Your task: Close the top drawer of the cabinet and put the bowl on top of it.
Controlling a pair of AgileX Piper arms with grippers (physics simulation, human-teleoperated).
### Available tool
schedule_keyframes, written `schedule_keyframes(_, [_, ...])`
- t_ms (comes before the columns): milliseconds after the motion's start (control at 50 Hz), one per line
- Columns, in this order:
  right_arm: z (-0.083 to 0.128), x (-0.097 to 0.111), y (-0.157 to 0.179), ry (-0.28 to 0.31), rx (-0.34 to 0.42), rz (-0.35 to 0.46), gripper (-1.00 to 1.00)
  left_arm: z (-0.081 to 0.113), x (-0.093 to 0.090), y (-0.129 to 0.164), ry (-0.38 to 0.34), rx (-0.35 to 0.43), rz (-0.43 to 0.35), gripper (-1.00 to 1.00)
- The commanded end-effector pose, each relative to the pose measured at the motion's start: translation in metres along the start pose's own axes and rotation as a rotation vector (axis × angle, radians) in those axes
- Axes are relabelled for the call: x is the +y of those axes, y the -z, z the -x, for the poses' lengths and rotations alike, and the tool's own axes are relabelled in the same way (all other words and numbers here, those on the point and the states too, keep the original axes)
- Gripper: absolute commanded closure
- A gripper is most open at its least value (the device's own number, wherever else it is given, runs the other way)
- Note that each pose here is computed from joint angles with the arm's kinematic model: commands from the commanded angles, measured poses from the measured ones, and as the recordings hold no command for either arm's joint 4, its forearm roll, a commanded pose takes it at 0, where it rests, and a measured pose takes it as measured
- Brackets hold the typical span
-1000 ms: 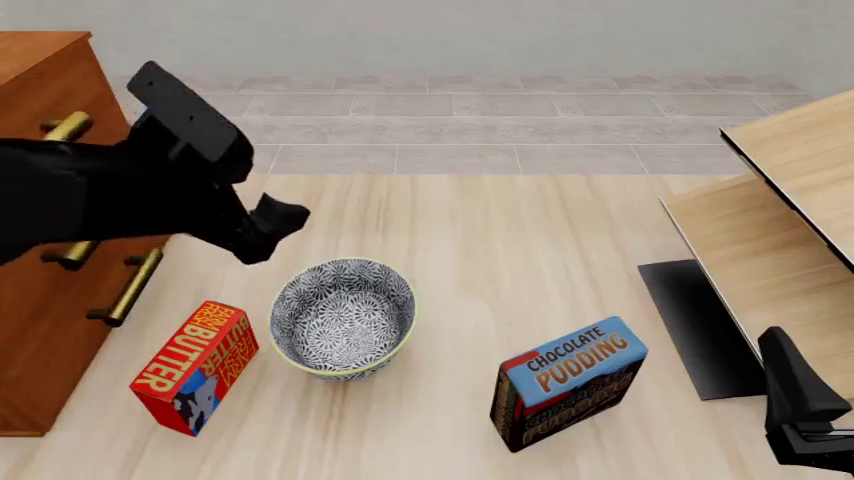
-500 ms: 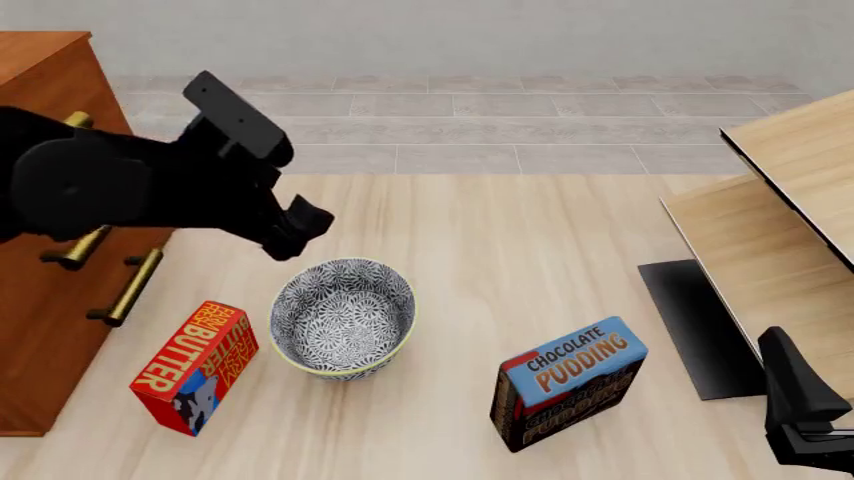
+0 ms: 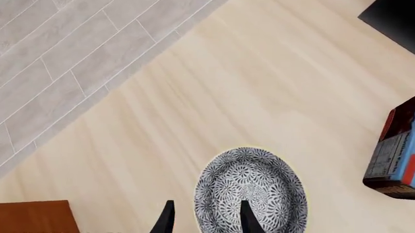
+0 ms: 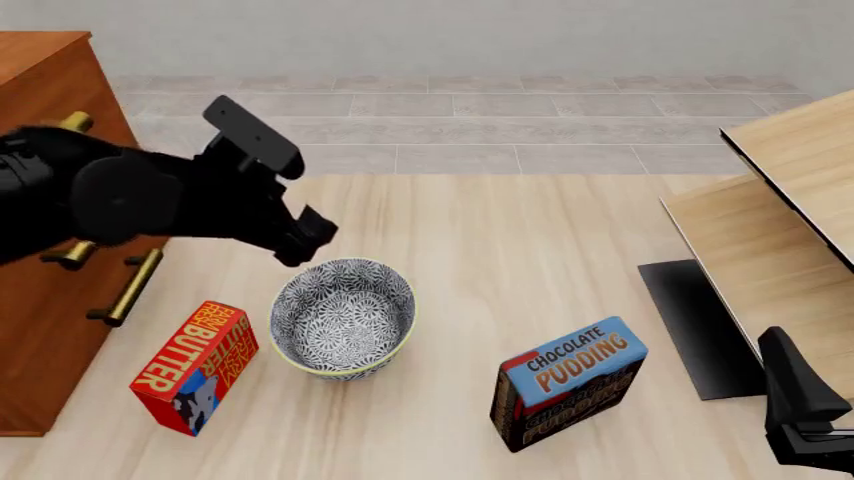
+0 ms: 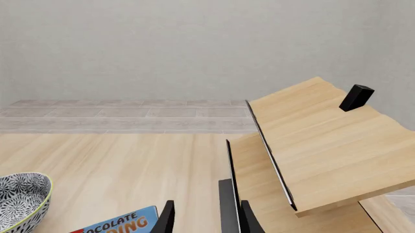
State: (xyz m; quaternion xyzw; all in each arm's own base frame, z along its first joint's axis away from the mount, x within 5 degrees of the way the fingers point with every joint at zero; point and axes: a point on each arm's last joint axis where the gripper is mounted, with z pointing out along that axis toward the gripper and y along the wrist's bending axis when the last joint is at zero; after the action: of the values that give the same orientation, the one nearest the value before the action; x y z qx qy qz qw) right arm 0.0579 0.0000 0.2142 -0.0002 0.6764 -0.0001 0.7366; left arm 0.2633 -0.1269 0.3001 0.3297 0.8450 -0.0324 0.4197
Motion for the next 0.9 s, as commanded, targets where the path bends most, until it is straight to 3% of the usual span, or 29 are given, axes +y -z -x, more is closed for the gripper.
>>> schedule_keyframes(20, [0.0, 0.0, 0.001, 0.0, -0.001, 0.0, -1.0, -0.006, 0.0, -0.012, 0.016, 0.019, -0.002, -1.0])
schedule_keyframes(900, [0.0, 0.0, 0.0, 0.0, -0.001, 0.0, -1.0, -0.029, 0.005, -0.054, 0.056, 0.08, 0.008, -1.0])
